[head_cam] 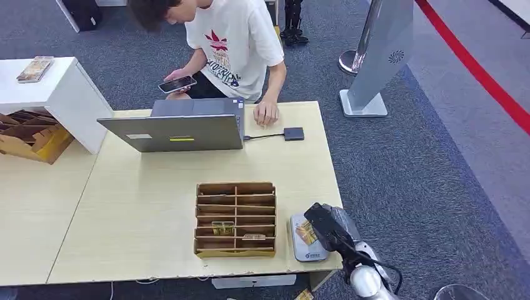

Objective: Pass the card to the sensor for recognition and then transmit it.

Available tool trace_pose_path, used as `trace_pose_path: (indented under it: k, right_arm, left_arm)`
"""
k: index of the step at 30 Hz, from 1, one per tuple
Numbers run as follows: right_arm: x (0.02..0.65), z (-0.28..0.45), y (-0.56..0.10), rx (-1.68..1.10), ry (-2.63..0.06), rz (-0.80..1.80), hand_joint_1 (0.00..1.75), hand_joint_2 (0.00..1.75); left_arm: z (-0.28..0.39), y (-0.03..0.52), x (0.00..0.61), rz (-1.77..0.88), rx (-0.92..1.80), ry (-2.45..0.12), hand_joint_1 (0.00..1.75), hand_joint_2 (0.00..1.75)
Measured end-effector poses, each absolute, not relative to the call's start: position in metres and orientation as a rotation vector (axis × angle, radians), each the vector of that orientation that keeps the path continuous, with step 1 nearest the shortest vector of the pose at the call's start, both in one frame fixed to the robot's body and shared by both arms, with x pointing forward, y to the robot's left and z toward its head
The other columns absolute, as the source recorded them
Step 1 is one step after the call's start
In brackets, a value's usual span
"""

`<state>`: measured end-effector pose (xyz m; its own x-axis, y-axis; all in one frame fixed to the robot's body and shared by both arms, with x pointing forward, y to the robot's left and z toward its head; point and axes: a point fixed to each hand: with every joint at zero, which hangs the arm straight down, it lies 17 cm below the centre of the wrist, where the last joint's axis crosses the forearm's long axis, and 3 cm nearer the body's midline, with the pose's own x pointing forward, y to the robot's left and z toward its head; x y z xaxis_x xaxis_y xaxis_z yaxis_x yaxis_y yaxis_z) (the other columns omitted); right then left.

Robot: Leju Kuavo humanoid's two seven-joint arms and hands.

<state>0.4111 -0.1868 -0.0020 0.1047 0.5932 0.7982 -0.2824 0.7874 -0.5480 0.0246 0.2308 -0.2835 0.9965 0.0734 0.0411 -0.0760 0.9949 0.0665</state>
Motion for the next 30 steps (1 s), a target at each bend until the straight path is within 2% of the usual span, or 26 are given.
trace_pose_path:
  k: [30]
  right_arm:
    - [0.4109,-0.0025,-0.1868,-0.287,-1.314,0.661,1.75,1.75]
  left_arm:
    - [-0.2836,0.2315,0.0245,0.082,0.071,-0.038,0.0,0.0]
